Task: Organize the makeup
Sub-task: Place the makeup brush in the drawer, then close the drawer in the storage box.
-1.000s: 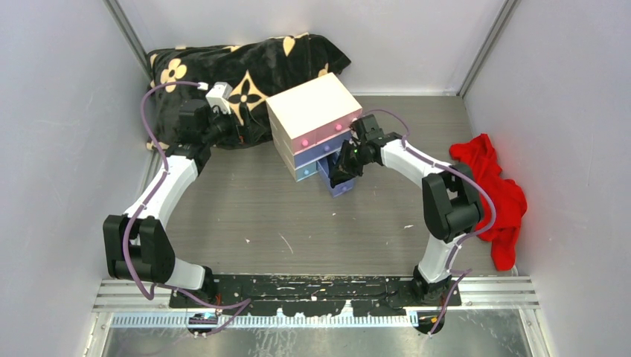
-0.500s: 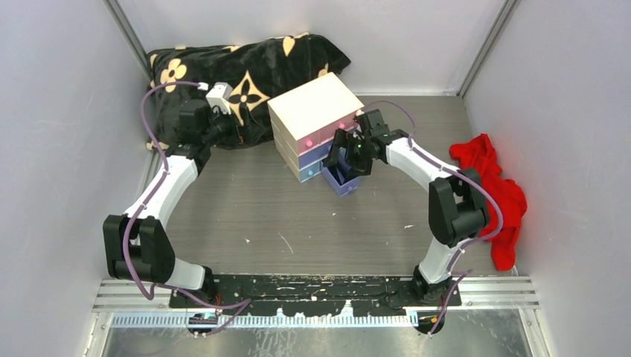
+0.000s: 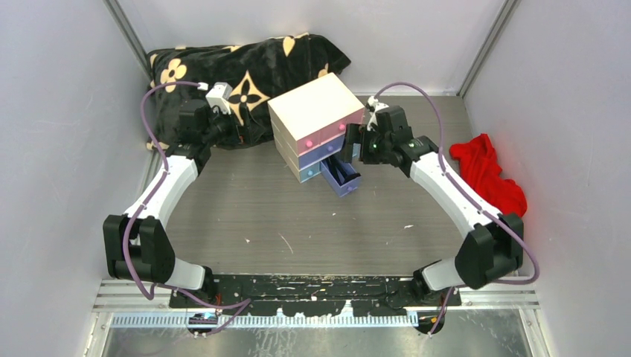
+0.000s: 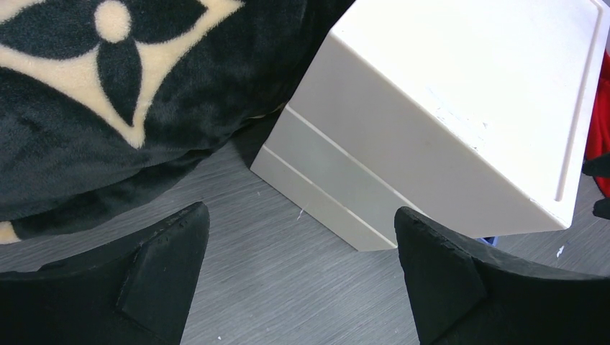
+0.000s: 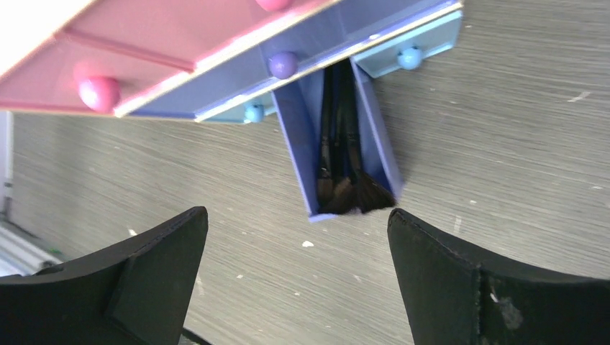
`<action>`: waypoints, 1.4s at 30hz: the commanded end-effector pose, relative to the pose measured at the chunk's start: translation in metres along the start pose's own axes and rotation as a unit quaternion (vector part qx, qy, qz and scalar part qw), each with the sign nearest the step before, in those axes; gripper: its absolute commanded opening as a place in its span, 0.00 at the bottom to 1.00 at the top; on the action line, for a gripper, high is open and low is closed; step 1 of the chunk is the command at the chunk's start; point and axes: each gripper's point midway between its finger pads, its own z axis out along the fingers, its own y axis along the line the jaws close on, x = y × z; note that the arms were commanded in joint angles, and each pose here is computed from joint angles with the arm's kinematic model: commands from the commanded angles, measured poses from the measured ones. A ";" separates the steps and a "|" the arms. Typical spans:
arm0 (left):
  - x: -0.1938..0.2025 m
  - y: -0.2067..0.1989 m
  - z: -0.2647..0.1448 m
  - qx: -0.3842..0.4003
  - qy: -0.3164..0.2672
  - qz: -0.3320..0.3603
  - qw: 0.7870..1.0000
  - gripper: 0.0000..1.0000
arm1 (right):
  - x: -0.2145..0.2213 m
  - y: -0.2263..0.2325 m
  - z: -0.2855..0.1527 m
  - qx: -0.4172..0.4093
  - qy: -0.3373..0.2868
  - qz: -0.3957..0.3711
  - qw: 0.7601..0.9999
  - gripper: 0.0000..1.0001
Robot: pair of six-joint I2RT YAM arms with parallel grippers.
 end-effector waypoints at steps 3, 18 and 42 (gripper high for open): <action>-0.022 -0.004 -0.001 0.004 -0.028 0.024 0.999 1.00 | 0.033 -0.035 -0.024 0.056 0.007 -0.085 0.995 1.00; -0.023 -0.003 0.012 0.015 -0.025 0.009 1.000 1.00 | 0.089 -0.044 -0.013 0.007 -0.031 -0.050 0.998 1.00; -0.093 -0.006 0.032 0.025 -0.051 0.014 0.998 0.93 | 0.089 -0.066 -0.020 0.059 -0.067 0.011 0.996 0.17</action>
